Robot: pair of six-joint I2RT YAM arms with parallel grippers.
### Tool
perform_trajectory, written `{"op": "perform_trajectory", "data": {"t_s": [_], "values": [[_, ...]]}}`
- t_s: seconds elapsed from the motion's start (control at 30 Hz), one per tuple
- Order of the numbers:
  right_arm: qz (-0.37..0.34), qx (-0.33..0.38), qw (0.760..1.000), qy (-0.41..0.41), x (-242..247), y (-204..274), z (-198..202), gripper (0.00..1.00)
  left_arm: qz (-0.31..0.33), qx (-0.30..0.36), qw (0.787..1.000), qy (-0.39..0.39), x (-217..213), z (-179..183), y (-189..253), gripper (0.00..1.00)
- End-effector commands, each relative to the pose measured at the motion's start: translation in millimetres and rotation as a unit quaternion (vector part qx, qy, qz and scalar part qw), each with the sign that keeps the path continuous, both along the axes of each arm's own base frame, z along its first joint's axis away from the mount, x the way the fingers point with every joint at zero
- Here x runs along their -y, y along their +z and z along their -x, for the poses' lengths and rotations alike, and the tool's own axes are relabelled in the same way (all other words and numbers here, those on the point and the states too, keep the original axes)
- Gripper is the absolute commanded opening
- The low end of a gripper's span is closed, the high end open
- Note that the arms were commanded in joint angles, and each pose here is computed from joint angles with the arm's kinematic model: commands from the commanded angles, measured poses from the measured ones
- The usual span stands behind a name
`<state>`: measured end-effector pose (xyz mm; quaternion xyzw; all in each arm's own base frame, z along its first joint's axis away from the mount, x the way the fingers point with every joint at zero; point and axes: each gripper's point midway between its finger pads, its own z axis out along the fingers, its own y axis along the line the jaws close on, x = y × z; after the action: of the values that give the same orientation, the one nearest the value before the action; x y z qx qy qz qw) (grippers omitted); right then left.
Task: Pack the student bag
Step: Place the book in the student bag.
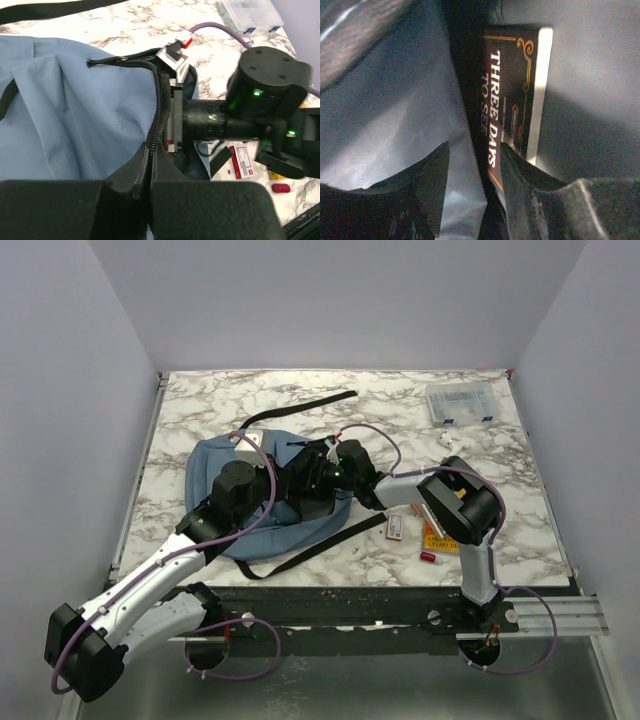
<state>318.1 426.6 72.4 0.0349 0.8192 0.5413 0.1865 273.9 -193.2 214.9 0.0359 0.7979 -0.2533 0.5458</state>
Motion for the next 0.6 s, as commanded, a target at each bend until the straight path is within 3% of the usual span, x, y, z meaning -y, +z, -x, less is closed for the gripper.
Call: {"op": "perform_trajectory", "data": {"t_s": [0.0, 0.17, 0.43, 0.57], "values": [[0.044, 0.015, 0.999, -0.01, 23, 23, 2, 0.51, 0.009, -0.023, 0.998, 0.062, -18, -4, -7, 0.0], [0.201, 0.006, 0.979, -0.044, 92, 9, 5, 0.64, -0.012, -0.053, 0.992, 0.111, -33, -8, -23, 0.0], [0.321, 0.08, 0.935, -0.128, 199, 69, -7, 0.8, -0.004, -0.097, 0.993, 0.067, -15, -1, -37, 0.0], [0.328, 0.069, 0.915, -0.225, 282, 89, -22, 0.85, 0.005, -0.124, 0.992, 0.008, 5, 9, -42, 0.0]]}}
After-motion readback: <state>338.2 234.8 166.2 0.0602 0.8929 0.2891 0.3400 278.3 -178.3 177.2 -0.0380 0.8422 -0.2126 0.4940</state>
